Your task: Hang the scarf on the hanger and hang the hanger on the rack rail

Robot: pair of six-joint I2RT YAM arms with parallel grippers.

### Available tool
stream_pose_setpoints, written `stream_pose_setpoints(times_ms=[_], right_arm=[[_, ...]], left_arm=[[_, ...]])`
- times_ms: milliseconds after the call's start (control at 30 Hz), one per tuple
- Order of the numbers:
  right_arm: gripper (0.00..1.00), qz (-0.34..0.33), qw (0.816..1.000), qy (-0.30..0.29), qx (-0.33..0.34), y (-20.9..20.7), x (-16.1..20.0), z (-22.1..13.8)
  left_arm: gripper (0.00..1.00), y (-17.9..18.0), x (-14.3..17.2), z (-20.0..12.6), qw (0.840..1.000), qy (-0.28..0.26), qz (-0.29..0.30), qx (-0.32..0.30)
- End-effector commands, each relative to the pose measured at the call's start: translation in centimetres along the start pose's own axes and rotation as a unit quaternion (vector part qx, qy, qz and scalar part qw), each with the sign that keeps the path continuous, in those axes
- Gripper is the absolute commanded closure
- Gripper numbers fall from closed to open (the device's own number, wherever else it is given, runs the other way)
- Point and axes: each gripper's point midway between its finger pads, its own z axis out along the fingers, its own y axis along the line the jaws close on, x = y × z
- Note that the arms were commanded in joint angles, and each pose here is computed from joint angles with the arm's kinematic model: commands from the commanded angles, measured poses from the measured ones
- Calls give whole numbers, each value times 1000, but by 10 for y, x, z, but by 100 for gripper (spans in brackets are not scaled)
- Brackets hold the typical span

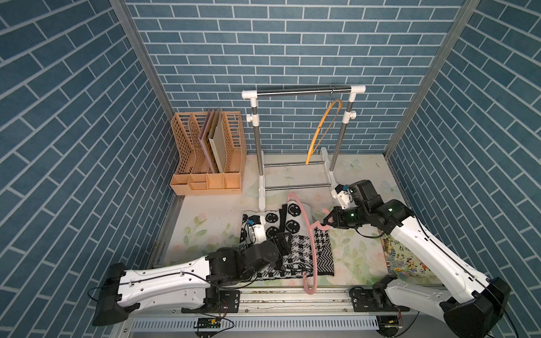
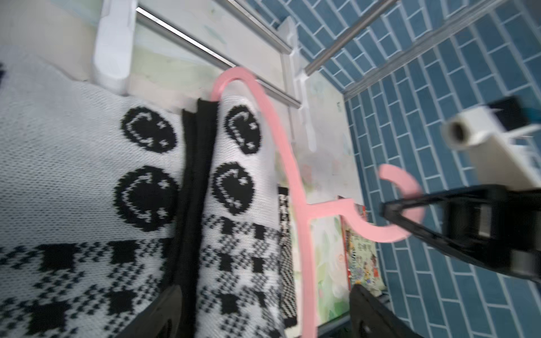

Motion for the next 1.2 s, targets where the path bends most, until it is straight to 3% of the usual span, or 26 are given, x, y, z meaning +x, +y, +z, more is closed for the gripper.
stream_pose_setpoints(times_ms=[0,67,233,567,1167], right_arm=[[100,25,999,44,13,-11,21,11],[100,26,998,46,15,-12,21,12],[100,30,998,52,15,-11,21,14],[100,35,998,50,19,-10,17,13],[100,43,997,52,23,-14,21,13]], left_arm=[[7,-14,8,14,997,46,30,53],[7,-4,7,23,996,56,56,29],[7,8,-3,41,994,76,57,44],[9,27,21,76,984,154,85,37],[9,52,5,85,981,143,121,-58]])
